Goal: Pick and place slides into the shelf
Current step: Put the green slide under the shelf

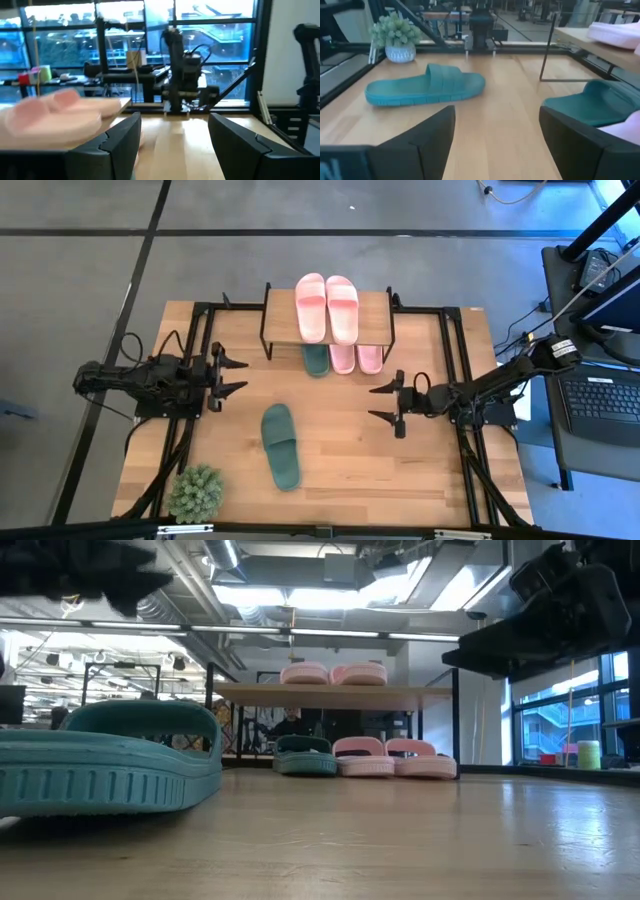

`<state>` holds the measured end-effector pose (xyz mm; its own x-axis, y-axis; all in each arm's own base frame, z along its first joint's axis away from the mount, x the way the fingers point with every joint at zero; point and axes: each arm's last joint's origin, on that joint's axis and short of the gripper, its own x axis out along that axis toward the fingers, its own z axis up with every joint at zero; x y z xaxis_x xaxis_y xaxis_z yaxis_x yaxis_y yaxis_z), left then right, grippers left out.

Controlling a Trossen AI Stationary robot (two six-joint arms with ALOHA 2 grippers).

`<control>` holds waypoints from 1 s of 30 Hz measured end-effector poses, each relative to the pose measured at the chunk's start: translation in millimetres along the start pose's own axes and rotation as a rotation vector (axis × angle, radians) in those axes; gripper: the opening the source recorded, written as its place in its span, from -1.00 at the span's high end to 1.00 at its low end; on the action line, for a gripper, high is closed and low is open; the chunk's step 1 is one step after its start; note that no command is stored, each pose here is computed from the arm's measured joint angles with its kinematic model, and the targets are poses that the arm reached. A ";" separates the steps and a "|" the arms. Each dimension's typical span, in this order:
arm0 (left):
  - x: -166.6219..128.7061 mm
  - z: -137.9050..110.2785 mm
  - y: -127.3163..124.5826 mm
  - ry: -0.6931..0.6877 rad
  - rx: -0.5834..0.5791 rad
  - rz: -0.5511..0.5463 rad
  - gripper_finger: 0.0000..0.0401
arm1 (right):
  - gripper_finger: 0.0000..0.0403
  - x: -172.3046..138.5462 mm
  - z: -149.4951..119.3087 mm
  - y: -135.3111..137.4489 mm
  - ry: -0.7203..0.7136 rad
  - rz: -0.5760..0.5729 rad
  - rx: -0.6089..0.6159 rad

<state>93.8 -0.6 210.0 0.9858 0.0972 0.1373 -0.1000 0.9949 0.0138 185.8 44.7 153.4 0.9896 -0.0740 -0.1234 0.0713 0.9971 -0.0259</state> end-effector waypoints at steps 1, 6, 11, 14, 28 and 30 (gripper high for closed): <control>1.9 7.8 -1.4 0.000 0.015 -0.006 -0.12 | -0.43 -0.2 -0.8 -0.1 0.006 0.000 -0.002; 25.6 51.8 -13.2 0.083 0.087 -0.025 -0.12 | -0.43 -0.2 -2.4 -0.2 0.021 -0.002 -0.008; 68.3 85.1 -38.7 0.322 0.228 -0.014 -0.12 | -0.43 -0.3 -4.0 -0.2 0.036 -0.003 0.014; 92.4 91.9 -62.0 0.466 0.261 -0.051 -0.12 | -0.43 -0.4 -6.0 -0.3 0.056 -0.005 0.033; 150.6 28.5 -193.3 0.769 0.335 0.043 -0.12 | -0.43 -1.6 -16.8 -0.9 0.163 -0.016 0.072; 154.0 12.7 -204.3 0.798 0.343 0.058 -0.12 | -0.43 -1.7 -17.5 -1.0 0.170 -0.017 0.068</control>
<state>264.3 -189.3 240.9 0.7653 0.2652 -0.5864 -0.0614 0.9371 0.3437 181.8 43.5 136.3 0.9533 -0.0866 -0.2892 0.1015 0.9941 0.0370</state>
